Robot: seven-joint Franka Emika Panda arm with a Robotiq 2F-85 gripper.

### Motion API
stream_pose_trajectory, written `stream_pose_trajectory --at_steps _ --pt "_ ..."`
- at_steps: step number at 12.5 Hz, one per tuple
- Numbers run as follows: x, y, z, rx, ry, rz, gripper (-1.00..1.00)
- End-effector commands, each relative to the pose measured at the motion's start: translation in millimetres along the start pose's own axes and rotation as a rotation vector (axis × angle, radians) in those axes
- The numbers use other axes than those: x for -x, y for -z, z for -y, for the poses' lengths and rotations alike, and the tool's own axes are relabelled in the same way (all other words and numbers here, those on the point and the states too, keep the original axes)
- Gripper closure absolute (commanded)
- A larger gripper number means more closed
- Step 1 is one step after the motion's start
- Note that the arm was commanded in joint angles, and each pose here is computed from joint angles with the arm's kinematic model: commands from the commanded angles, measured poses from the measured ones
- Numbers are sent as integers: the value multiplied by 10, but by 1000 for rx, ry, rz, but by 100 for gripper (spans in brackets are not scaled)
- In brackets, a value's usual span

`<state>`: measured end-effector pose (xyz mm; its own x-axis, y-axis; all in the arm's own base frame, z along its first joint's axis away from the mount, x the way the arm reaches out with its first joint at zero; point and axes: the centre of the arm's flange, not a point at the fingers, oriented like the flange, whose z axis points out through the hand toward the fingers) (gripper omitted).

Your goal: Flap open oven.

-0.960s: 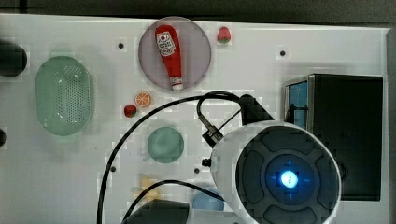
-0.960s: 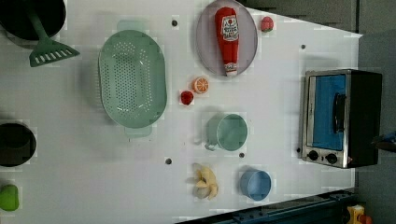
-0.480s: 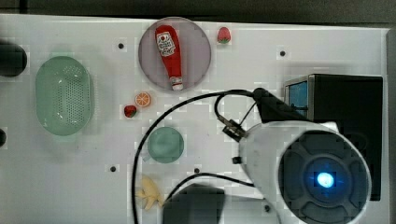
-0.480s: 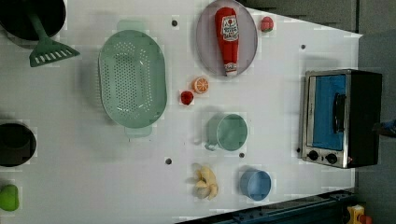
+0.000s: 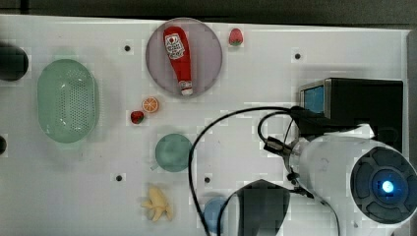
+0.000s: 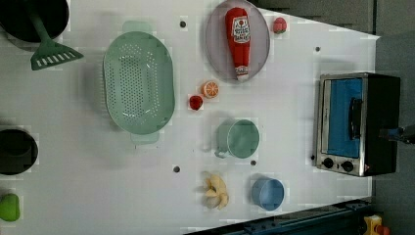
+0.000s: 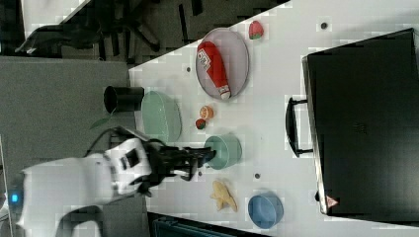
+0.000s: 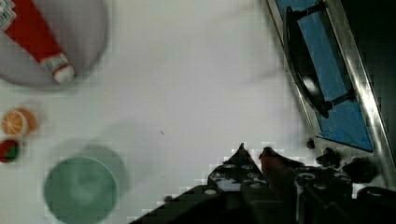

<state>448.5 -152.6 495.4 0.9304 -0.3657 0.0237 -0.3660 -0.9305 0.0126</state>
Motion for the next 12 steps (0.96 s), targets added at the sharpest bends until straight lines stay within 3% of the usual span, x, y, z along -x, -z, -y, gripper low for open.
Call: stream_pose_trajectory --at_steps 1,5,12 --pt "-143 -215 -249 23 207 -35 65" --pt "-356 -552 -640 45 248 -64 65" --pt "-571 -1152 -850 100 215 -53 65"
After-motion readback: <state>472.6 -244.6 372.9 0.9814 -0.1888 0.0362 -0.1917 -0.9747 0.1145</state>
